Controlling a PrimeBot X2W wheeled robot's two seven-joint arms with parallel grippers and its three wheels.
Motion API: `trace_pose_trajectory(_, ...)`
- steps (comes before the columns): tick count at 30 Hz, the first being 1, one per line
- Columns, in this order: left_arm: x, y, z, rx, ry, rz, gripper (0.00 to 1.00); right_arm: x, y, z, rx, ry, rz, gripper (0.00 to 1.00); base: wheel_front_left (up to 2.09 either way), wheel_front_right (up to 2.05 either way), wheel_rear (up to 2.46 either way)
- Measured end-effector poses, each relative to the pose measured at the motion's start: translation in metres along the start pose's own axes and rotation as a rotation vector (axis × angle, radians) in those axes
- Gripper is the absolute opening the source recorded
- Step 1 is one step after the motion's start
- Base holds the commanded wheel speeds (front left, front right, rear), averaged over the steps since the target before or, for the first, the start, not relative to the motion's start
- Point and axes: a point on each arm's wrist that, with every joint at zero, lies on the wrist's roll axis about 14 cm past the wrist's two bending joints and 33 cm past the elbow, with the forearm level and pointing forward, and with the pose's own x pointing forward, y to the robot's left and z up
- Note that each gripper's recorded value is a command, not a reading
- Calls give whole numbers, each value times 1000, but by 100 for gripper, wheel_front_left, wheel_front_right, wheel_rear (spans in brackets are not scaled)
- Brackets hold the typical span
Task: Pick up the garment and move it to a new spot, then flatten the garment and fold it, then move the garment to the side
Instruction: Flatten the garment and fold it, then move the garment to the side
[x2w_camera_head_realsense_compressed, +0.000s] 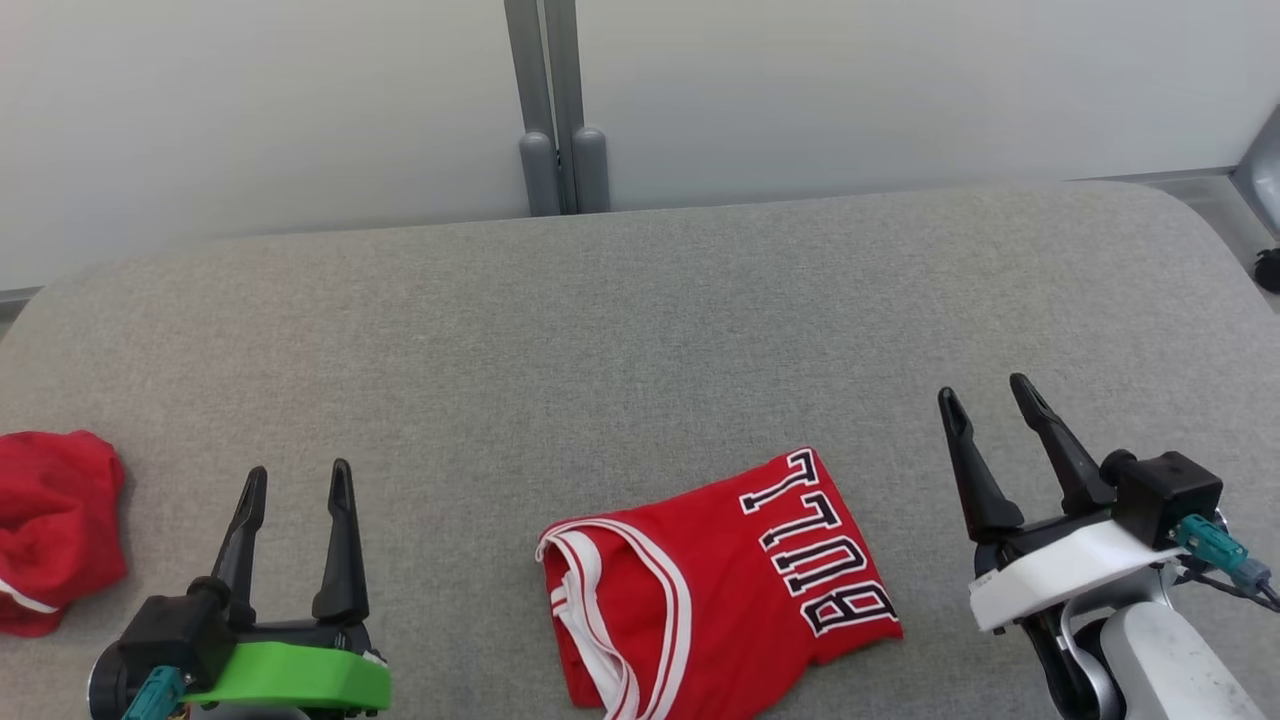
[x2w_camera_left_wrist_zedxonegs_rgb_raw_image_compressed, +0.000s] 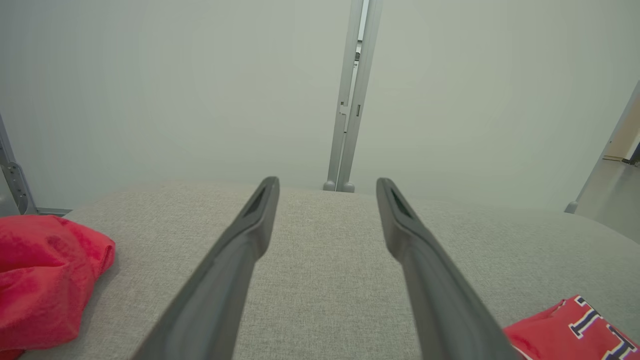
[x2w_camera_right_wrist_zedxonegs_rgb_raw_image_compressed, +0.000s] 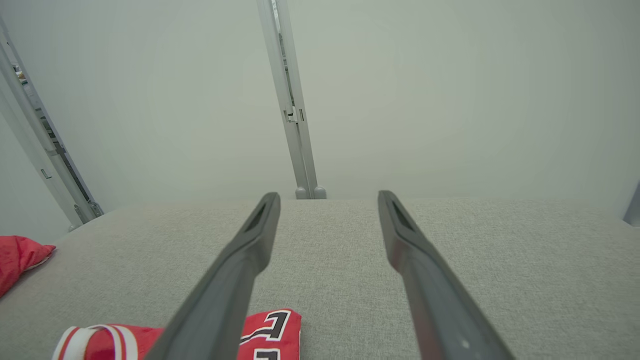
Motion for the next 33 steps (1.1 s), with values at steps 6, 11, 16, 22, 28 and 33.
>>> trace_pose_trajectory(6,3,-3,-6,14,18,-12,100,-5,-2,-6,-21,17,-11,100,0,0,0)
trace_pose_trajectory(11,2,-2,-8,18,22,-7,100,-4,0,-8,-32,23,-3,100,0,0,0)
trace_pose_trajectory(16,1,0,-7,25,21,-2,100,-3,-1,-10,-36,30,-5,100,0,0,0)
trace_pose_trajectory(22,0,4,-8,28,23,9,100,-2,-2,-17,-33,48,-10,100,0,0,0)
trace_pose_trajectory(28,-1,6,-7,28,21,16,100,-1,0,-54,39,207,-26,100,0,0,0)
trace_pose_trajectory(33,-4,13,-8,29,26,38,100,15,14,-84,88,392,16,100,0,0,0)
